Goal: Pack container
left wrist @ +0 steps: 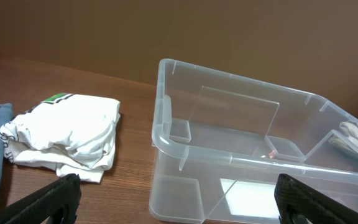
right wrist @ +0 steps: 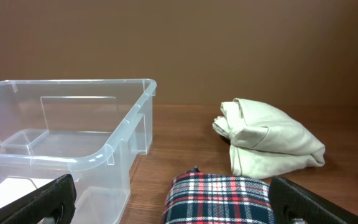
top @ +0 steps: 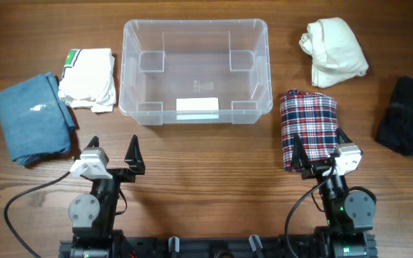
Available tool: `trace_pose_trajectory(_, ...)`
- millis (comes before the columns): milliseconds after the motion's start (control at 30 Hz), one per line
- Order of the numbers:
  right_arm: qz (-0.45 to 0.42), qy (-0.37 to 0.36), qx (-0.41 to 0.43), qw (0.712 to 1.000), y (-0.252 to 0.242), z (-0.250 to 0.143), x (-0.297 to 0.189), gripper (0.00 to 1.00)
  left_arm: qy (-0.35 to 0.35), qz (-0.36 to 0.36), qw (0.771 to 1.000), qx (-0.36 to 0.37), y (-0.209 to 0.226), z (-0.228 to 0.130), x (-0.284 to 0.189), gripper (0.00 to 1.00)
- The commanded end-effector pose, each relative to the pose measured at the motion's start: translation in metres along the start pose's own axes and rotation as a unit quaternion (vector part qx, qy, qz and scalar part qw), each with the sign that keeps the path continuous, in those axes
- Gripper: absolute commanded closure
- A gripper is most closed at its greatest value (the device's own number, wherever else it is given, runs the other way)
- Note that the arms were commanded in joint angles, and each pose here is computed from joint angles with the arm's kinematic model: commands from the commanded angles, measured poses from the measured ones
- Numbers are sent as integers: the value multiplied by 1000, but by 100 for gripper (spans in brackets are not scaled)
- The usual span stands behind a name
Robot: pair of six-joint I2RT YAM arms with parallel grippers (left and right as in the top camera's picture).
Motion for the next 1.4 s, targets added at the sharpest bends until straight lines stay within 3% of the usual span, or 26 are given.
trace_pose_trajectory(0, -7, -3, -6, 1000, -2, 0, 0, 0, 1, 7, 1000, -5, 2, -2, 0, 0)
trace_pose_trajectory(1367, -6, -14, -8, 1000, -1, 4, 0, 0, 1, 7, 1000, -5, 2, -2, 0, 0)
Point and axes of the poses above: each gripper's point midway between its finger pads, its own x axis out along the fingers, its own y axis along the line the jaws close on, z = x × y, the point moved 8 cm from there along -x, back along the fingers, and after that the axes turned 4 degrees about x, right-handed, at the moved point
